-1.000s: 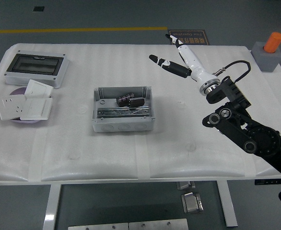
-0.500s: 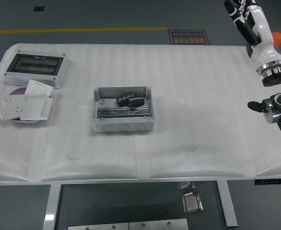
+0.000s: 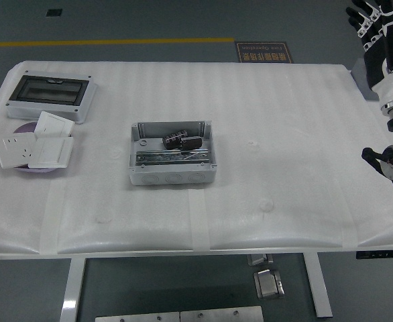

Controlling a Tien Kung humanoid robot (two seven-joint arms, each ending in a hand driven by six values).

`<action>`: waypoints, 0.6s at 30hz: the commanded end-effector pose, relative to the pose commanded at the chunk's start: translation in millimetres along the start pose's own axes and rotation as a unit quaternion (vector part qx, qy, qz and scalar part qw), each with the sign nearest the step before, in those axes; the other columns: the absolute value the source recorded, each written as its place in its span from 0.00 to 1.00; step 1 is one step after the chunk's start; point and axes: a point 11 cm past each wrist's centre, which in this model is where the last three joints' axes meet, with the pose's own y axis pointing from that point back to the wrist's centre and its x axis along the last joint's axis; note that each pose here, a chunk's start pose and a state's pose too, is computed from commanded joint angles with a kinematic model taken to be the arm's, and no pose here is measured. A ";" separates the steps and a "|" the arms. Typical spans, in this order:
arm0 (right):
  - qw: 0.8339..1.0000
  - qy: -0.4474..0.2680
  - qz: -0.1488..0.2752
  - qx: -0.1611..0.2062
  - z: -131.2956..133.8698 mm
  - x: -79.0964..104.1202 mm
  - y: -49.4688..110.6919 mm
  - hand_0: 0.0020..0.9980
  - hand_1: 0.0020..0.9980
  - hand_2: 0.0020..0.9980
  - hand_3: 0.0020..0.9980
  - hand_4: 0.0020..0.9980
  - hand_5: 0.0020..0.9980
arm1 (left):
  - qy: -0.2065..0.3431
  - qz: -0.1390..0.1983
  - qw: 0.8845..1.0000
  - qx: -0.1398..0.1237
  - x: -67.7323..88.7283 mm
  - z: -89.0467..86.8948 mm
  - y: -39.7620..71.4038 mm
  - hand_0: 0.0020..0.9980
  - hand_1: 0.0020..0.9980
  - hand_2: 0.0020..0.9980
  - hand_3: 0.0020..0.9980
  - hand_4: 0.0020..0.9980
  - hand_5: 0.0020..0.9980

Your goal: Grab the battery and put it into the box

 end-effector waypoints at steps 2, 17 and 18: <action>1.000 0.000 0.004 -0.003 1.6 3.1 2.0 0.86 0.78 0.78 0.82 1.00 0.73 | 0.001 0.001 1.000 0.000 0.5 -1.3 -0.3 0.50 0.60 0.41 0.53 0.50 0.26; 1.000 0.009 0.018 -0.019 9.7 13.0 9.8 0.84 0.77 0.77 0.81 1.00 0.75 | 0.001 -0.004 1.000 0.000 -6.4 -0.7 -1.2 0.50 0.59 0.41 0.53 0.50 0.26; 1.000 0.011 0.017 -0.019 9.6 12.8 9.8 0.84 0.77 0.77 0.81 1.00 0.75 | 0.001 -0.004 1.000 -0.001 -6.2 -0.5 -1.1 0.50 0.59 0.41 0.53 0.50 0.26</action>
